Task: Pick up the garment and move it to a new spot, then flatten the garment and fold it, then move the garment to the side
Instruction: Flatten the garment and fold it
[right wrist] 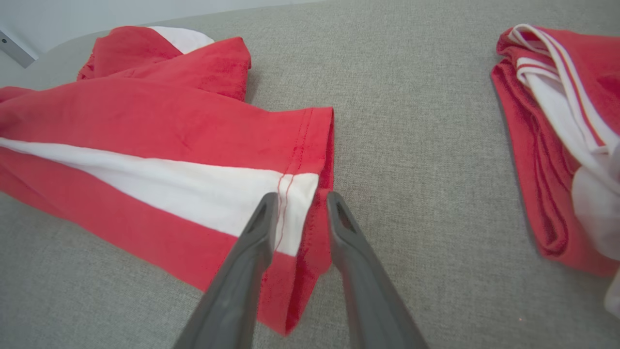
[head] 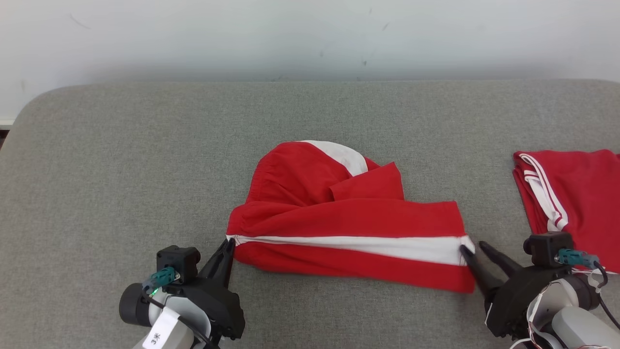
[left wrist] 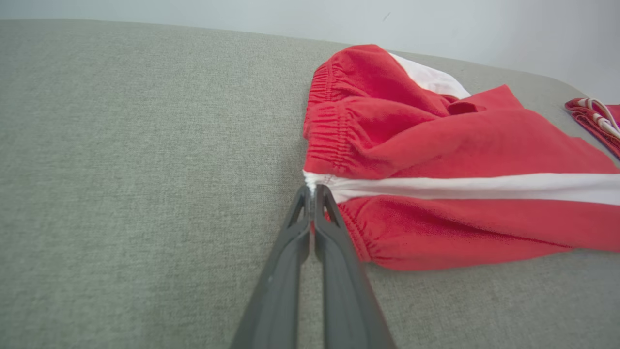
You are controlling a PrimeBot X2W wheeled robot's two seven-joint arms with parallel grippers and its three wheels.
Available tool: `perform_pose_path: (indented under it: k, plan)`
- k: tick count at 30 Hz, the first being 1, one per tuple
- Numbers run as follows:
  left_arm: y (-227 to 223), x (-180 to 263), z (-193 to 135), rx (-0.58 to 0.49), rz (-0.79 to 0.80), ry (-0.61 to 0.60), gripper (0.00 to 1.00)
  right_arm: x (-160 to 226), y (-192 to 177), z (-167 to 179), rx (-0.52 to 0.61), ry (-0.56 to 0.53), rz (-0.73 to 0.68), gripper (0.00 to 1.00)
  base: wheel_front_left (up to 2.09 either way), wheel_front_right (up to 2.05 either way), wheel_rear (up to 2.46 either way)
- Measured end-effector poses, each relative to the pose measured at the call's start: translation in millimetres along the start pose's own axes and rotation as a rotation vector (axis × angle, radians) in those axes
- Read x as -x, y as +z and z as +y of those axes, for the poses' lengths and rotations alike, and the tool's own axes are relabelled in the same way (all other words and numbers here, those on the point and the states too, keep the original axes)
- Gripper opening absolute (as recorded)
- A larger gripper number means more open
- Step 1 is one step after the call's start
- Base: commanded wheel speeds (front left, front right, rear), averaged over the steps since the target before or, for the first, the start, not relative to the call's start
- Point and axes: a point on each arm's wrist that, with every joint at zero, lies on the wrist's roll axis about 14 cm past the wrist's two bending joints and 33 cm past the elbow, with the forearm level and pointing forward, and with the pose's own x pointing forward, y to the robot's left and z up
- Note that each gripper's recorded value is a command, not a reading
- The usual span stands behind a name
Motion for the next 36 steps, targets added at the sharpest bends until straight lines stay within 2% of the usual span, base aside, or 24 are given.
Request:
perform_pose_path:
  k: [9,15,27,29,30,31,32,34,35,36]
  plan:
    - [1,0,3,0.004,-0.003,0.008,0.0,-8,3,2,0.055,0.011,0.039,1.0,0.0,0.0,0.0]
    - [2,-1,-4,0.01,-0.005,-0.001,0.0,-10,-11,-2,0.107,0.011,0.145,1.0,0.0,0.0,0.0]
    - [3,4,-7,0.018,-0.002,0.006,0.0,-24,-4,17,0.169,0.067,0.189,1.0,0.0,0.0,0.0]
    - [3,4,-6,0.018,-0.004,0.008,0.0,-23,-7,17,0.171,0.068,0.205,0.66,0.0,0.0,0.0]
    - [3,4,-6,0.018,-0.004,0.009,0.0,-23,-7,18,0.172,0.069,0.208,0.45,0.0,0.0,0.0]
    - [4,4,-6,0.019,-0.005,0.01,0.0,-23,-8,18,0.172,0.068,0.216,0.38,0.0,0.0,0.0]
    - [4,4,-5,0.019,-0.006,0.011,0.0,-23,-9,18,0.172,0.069,0.222,0.37,0.0,0.0,0.0]
    - [5,5,-5,0.019,-0.008,0.013,0.0,-22,-9,18,0.172,0.068,0.226,0.48,0.0,0.0,0.0]
    - [5,4,-4,0.019,-0.009,0.014,0.0,-22,-9,18,0.172,0.068,0.228,0.64,0.0,0.0,0.0]
    - [5,4,-4,0.019,-0.01,0.015,0.0,-21,-9,18,0.172,0.067,0.227,0.91,0.0,0.0,0.0]
